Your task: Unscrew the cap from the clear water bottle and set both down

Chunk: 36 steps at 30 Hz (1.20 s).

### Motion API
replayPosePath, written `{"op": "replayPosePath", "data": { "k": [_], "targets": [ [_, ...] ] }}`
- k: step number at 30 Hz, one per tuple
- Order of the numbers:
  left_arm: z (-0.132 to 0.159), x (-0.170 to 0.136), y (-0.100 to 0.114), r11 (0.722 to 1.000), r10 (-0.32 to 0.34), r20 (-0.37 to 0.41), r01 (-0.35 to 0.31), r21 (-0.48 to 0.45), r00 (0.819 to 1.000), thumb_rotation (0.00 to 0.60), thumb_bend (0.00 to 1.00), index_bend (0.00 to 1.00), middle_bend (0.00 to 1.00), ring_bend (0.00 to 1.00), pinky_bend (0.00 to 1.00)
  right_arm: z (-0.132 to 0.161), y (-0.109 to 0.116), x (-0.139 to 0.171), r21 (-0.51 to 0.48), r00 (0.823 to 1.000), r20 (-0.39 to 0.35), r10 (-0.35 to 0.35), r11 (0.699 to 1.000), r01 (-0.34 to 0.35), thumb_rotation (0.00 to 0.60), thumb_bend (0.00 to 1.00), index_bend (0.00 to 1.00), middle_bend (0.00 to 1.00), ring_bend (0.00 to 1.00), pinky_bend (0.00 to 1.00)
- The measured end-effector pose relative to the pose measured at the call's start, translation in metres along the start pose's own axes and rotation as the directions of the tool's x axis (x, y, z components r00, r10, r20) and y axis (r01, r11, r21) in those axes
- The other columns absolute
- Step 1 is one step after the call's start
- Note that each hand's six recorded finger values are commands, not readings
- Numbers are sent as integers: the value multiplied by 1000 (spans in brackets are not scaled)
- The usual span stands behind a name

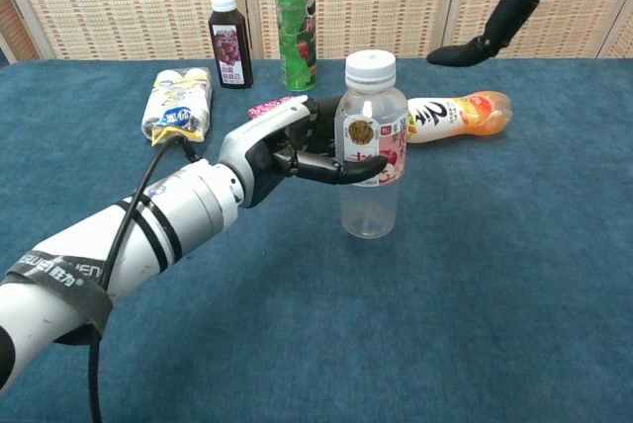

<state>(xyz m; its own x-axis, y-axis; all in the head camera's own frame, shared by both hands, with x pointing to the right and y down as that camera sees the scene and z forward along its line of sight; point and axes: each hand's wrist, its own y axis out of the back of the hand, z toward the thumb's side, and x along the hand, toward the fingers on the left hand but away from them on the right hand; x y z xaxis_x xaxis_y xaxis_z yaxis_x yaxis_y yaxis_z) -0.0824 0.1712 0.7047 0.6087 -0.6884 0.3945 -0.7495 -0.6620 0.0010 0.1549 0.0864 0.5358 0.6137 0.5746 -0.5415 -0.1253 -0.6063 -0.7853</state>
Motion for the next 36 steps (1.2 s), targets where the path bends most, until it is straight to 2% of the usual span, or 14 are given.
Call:
{"op": "replayPosePath", "data": {
  "k": [2,5,9,12,17,20,25,29,36],
  "targets": [
    [2,-1,2,1000,4,3,-4,4,1000,600,367,427,464,217,211,-2,-5,3,-39,1000,3,17,999,-16,515,311,0,0,0,0],
    [3,-2,5,1000,14,2,-14,13,1000,600,366,428,464,218,211,-4,-13,7,-120,999,0,44,992,-43,472,392,5,0,0,0],
    [3,-2,7,1000,22,-5,-22,18,1000,600,365,428,464,217,212,-8,-20,10,-240,997,-14,77,968,-78,471,403,78,0,0,0],
    [2,-1,5,1000,21,-12,-20,23,1000,600,365,428,465,217,211,-12,-21,10,-283,996,-36,80,955,-87,477,403,186,0,0,0],
    [2,-1,-2,1000,10,-14,-9,30,1000,600,365,427,464,217,211,-18,-13,7,-230,995,-51,81,969,-90,479,403,338,0,0,0],
    [3,1,-4,999,6,-13,-6,35,1000,600,365,428,464,218,211,-18,-10,5,-184,995,-45,85,979,-91,480,403,374,0,0,0],
    [4,0,-8,999,-1,-11,1,44,1000,600,367,428,465,217,212,-17,-6,1,-106,996,-27,87,990,-90,479,403,367,0,0,0],
    [6,0,-8,999,-1,-7,2,46,1000,600,365,428,464,217,211,-17,-3,0,-51,996,-2,84,995,-84,479,402,313,0,0,0],
    [8,-2,-8,999,-3,-6,3,48,1000,600,367,428,464,218,211,-11,-1,-2,-35,996,26,81,996,-80,479,402,303,0,0,0]
  ]
}}
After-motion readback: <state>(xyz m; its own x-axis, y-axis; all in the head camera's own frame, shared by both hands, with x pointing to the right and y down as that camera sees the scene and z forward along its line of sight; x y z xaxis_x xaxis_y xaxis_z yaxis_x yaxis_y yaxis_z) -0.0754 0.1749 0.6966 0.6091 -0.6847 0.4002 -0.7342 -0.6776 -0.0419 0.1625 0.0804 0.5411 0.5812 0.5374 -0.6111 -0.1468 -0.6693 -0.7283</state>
